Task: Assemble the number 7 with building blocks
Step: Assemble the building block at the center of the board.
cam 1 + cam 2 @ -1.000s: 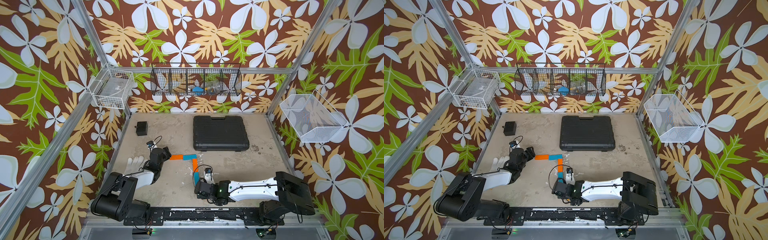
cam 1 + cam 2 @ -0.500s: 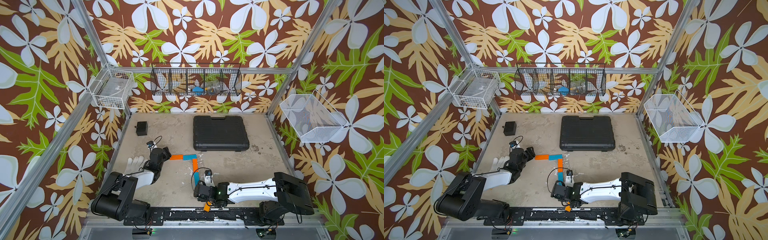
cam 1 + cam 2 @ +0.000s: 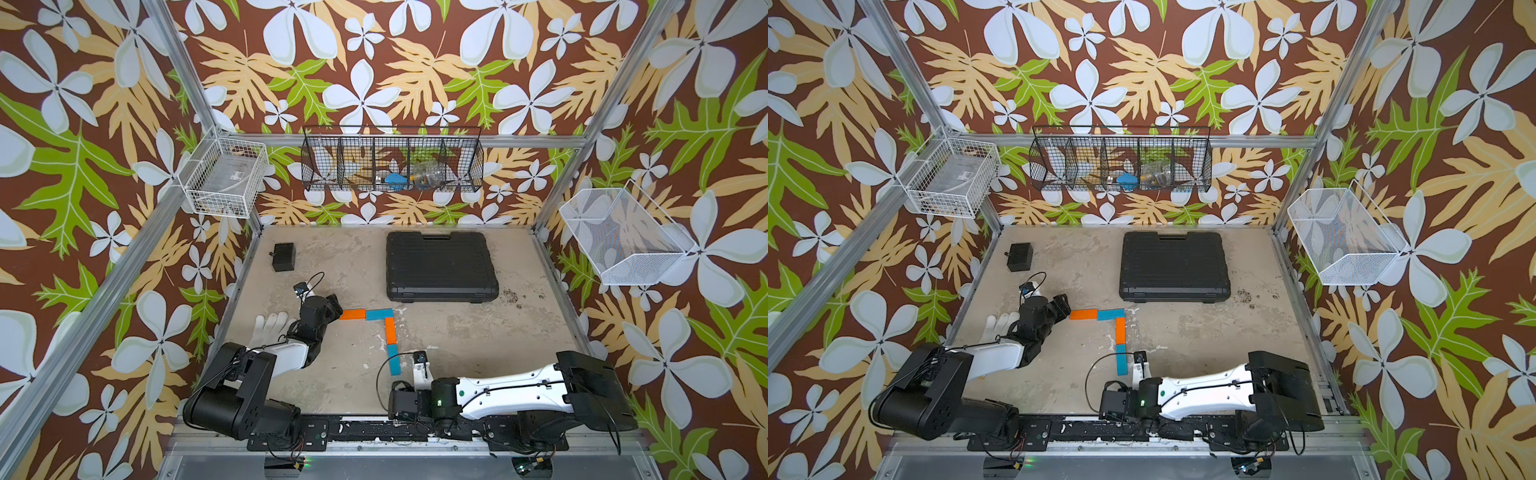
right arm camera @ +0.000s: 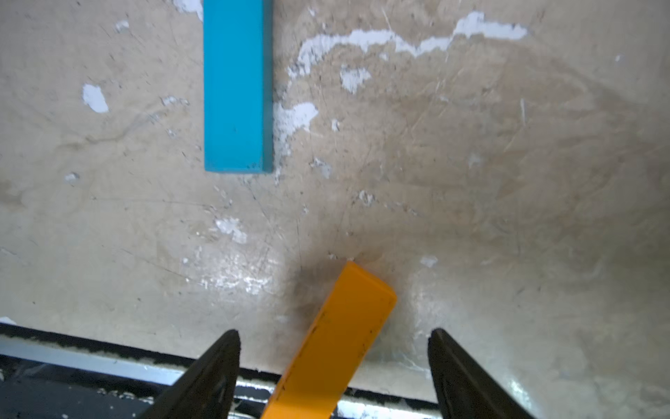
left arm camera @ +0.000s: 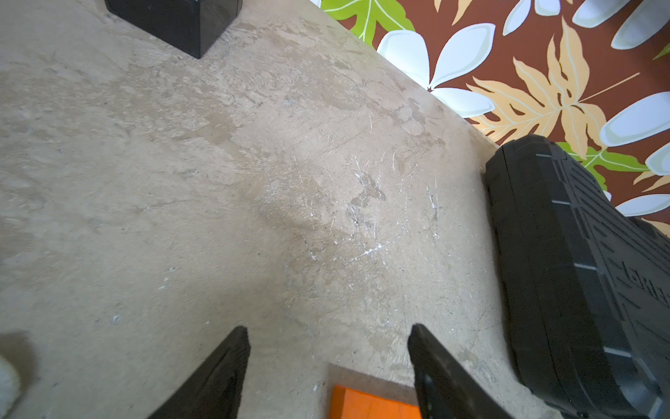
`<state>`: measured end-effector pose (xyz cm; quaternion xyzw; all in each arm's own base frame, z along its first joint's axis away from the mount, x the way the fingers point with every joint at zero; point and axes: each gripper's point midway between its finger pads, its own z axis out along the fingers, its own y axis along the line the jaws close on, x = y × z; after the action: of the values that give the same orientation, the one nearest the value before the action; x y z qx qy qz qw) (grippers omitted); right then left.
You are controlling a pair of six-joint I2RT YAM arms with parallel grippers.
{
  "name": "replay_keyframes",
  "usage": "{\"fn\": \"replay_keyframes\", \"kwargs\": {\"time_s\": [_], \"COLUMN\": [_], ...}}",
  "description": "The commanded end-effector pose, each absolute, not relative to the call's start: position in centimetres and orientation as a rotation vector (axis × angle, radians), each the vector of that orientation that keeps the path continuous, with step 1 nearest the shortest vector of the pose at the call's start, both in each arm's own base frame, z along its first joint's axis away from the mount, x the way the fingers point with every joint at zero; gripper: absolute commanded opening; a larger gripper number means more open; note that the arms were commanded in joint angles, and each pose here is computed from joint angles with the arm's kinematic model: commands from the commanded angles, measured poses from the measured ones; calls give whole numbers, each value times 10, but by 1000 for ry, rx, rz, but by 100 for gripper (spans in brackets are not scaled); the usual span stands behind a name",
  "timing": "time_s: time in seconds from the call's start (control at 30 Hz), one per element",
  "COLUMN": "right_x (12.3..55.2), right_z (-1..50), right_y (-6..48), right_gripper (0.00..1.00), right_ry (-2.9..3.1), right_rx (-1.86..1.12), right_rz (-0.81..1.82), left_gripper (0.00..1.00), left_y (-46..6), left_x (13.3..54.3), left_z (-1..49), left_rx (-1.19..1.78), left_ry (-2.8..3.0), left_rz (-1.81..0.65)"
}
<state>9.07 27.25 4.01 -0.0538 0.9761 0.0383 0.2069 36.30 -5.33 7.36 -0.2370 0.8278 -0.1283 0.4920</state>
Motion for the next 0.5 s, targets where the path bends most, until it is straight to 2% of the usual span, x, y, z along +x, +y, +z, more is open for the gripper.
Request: {"fn": "replay_keyframes", "kwargs": {"time_s": [0.0, 0.07, 0.2, 0.27, 0.33, 0.37, 0.47], "right_x": [89, 87, 82, 81, 79, 78, 78], "right_z": [36, 32, 21, 17, 14, 13, 12], "right_y": [271, 276, 279, 283, 289, 290, 294], "right_gripper": [83, 81, 71, 58, 33, 25, 23], "right_ry": [2726, 2735, 2760, 2769, 2779, 2784, 2786], "right_rx": [-85, -78, -80, -96, -118, -122, -138], "right_rz": [129, 184, 208, 214, 220, 217, 211], "left_gripper": [72, 73, 72, 72, 72, 72, 72], "left_y": [-56, -55, -55, -56, -56, -55, -55], "left_x": [366, 367, 367, 366, 367, 366, 366], "left_z": [77, 77, 78, 77, 77, 77, 77], "left_rx": [-578, -578, -579, -577, -578, -577, -578], "left_ry": [1993, 1993, 1992, 1994, 1994, 1995, 1996], "left_rz": [-338, -337, -339, -338, -338, -335, -333]}}
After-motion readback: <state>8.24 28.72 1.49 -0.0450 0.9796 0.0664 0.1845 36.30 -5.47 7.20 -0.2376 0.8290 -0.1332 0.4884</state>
